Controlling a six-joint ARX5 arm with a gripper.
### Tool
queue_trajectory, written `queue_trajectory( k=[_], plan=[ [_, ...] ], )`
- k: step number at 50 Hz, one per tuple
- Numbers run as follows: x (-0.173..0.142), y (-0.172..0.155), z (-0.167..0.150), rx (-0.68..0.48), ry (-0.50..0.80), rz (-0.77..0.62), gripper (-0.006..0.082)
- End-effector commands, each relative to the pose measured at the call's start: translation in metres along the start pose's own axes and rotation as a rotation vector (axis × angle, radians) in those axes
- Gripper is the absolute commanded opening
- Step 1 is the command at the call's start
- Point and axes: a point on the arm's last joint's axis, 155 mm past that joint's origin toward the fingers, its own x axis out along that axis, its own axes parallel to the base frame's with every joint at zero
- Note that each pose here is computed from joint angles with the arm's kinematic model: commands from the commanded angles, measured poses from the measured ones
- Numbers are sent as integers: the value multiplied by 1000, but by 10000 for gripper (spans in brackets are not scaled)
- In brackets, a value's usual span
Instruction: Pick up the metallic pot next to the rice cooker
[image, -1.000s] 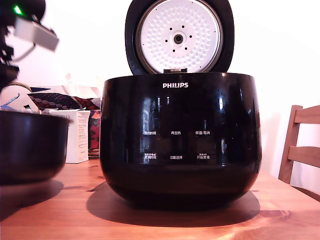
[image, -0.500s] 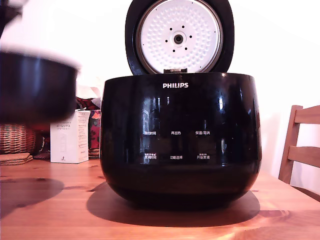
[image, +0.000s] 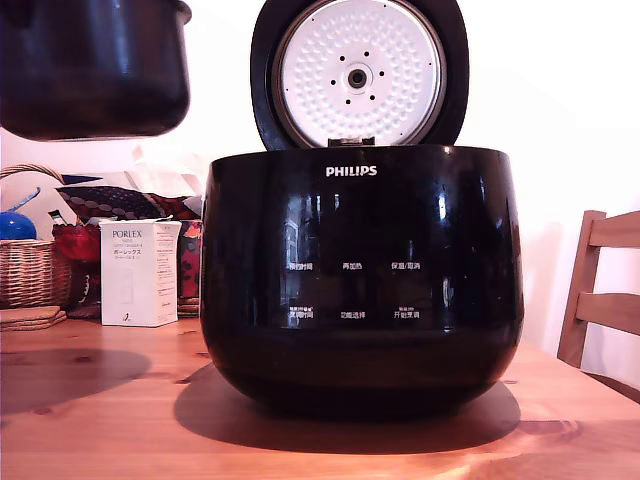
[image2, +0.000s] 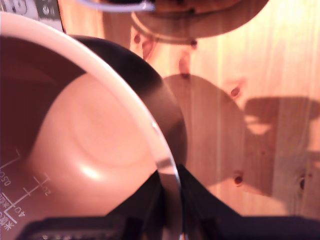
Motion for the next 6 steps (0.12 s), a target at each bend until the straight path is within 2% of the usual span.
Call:
queue_trajectory(
  k=[1,6],
  plan=[
    [-14,12,2,-14,-23,73,-24],
    [-14,12,2,-14,-23,73,-24]
  ],
)
